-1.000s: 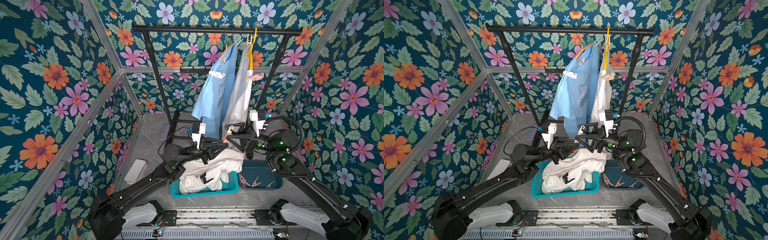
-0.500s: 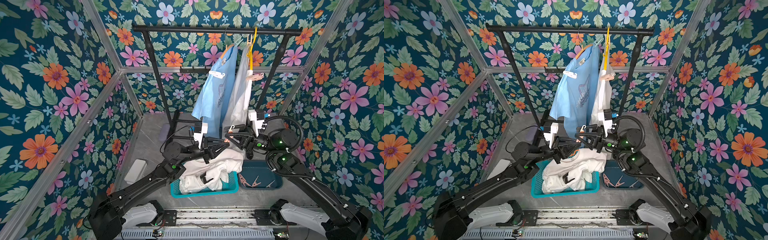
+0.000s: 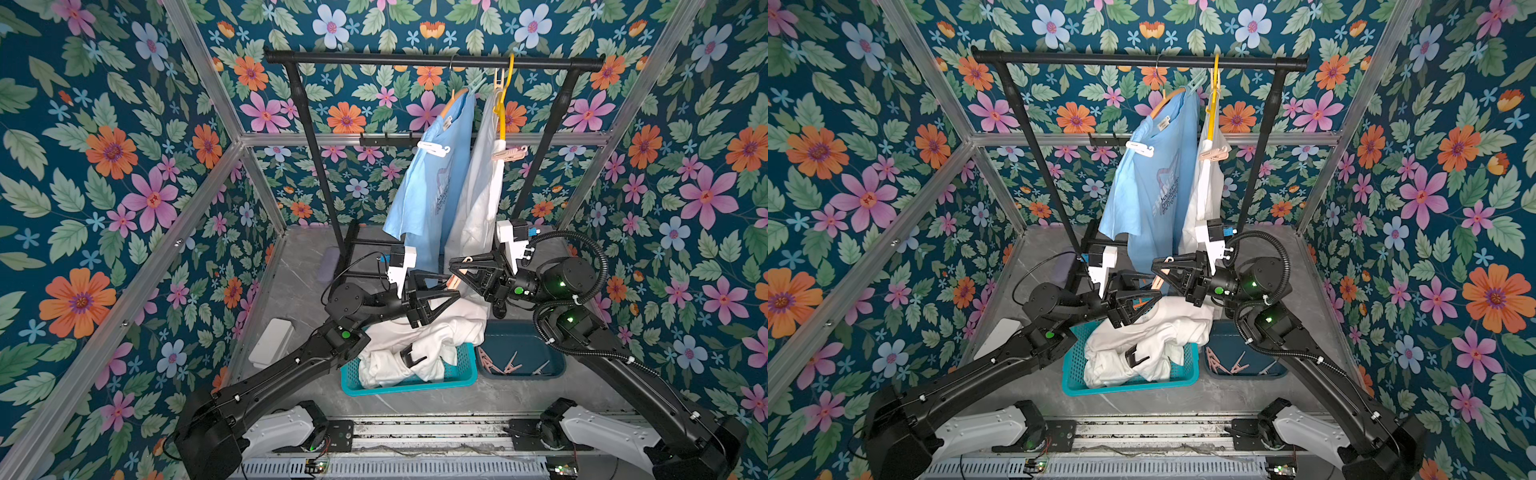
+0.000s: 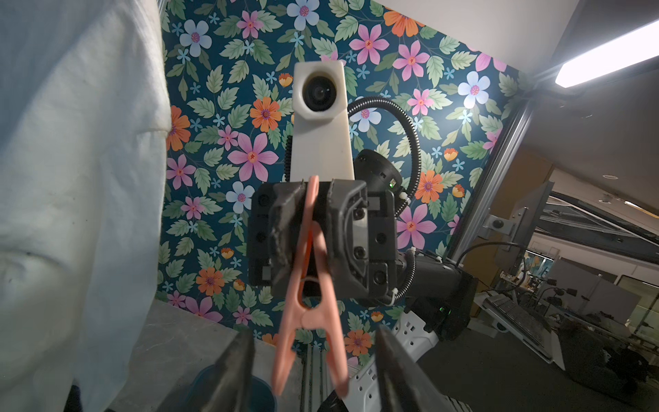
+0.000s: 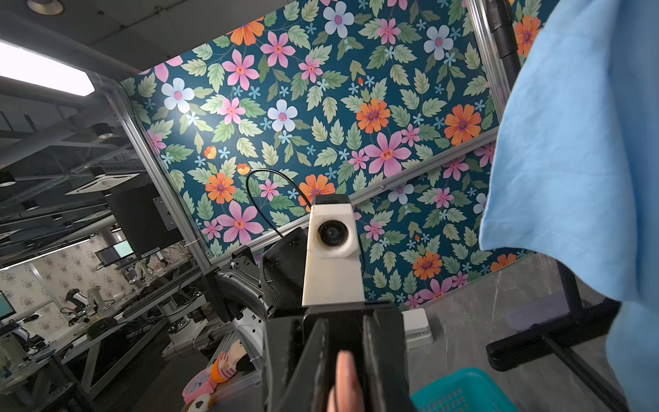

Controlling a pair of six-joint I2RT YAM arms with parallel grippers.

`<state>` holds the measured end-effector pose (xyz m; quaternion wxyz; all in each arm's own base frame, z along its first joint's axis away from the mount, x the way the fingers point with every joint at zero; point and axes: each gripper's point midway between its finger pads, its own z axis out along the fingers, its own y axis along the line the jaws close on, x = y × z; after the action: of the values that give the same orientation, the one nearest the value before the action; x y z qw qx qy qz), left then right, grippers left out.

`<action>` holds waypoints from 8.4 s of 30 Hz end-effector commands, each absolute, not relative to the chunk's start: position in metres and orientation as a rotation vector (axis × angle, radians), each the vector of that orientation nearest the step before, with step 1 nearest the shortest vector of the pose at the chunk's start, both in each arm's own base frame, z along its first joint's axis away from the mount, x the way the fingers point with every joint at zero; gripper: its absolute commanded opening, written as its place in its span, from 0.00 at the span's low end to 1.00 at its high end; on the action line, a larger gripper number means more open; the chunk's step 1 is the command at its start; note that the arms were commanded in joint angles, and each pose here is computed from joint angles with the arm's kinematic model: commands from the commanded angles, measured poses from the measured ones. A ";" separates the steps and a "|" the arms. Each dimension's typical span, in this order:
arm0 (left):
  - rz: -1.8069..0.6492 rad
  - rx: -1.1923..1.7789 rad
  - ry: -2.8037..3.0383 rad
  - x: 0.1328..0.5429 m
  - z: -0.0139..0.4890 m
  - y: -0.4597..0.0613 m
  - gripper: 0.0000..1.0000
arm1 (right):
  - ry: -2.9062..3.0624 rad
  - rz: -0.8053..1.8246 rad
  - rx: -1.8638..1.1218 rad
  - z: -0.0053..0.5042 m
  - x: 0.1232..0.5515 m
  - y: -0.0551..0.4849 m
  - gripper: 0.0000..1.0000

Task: Use clothespins to secure the t-shirt on both sides of the hanger
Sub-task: Open the clothespin, then pick up the hanger from the basket, then clamp the T-shirt on the hanger, then place the hanger in the basket, then pick up the clothespin from the storage box.

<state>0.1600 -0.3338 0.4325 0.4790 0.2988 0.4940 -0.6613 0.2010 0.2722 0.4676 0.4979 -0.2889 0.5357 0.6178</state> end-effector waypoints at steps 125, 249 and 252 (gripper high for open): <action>-0.030 1.093 1.277 0.237 0.354 -0.190 0.00 | 1.608 1.087 -0.827 0.400 0.212 0.257 0.00; 0.031 1.434 1.818 0.310 0.182 -0.222 0.16 | 1.710 0.902 0.041 0.328 0.242 0.135 0.00; 0.022 1.375 1.846 0.315 0.186 -0.220 0.28 | 1.644 0.960 0.009 0.347 0.240 0.141 0.00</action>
<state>0.3108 -0.2197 0.1806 0.3986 0.5636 0.7234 0.0149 0.2439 0.1299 0.3109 0.5515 0.0316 0.7504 0.3630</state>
